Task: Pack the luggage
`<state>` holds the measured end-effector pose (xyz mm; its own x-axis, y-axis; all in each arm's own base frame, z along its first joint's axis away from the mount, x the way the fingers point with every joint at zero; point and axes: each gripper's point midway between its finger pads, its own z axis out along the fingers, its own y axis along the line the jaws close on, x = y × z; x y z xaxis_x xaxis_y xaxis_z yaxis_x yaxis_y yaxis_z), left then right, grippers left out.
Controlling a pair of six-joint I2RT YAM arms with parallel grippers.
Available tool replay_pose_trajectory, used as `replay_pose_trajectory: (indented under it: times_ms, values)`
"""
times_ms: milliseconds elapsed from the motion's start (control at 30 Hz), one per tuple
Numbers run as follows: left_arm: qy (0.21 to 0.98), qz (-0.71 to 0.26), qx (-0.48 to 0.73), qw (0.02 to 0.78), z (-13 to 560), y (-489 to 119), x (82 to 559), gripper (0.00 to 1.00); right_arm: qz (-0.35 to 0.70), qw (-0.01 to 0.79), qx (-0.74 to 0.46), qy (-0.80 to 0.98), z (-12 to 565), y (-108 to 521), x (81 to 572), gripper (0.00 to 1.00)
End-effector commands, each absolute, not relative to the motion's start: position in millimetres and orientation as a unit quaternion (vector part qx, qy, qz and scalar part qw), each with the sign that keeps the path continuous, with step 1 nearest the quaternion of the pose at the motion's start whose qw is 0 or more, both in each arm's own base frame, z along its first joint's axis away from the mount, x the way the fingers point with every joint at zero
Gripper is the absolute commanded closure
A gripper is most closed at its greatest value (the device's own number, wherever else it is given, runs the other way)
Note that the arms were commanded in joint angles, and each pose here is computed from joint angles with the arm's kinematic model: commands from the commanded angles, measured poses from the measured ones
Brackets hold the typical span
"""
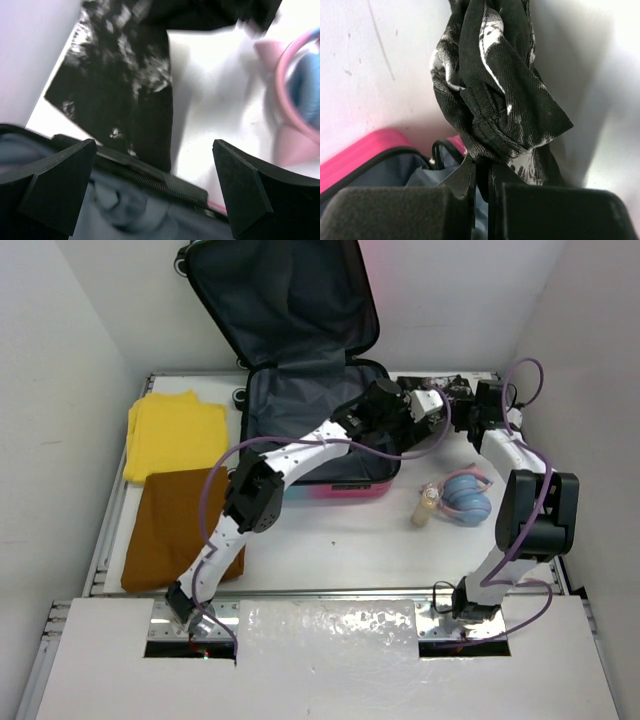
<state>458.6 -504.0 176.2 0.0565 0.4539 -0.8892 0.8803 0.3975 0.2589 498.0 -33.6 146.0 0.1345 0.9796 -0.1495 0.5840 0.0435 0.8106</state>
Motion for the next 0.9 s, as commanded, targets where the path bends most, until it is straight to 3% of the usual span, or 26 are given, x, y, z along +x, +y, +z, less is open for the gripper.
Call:
replay_pose_trajectory:
  times_ms: [0,433,633,733,867]
  values:
    - [0.598,-0.183,0.529,0.574,187,-525,476,0.00,0.358,0.432,0.578,0.593,219,-10,518,1.00]
    - [0.562,-0.158,0.496,0.642,173,-551,506,0.00,0.406,0.434,0.521,0.613,238,24,498,1.00]
    - [0.580,-0.162,0.494,0.627,125,-558,509,0.08,0.414,0.442,0.501,0.618,241,28,490,1.00]
    - [0.589,-0.158,0.485,0.626,110,-556,514,0.29,0.427,0.434,0.497,0.618,233,33,491,1.00]
    - [0.588,-0.167,0.457,0.647,131,-553,521,0.87,0.438,0.435,0.495,0.612,232,35,486,1.00]
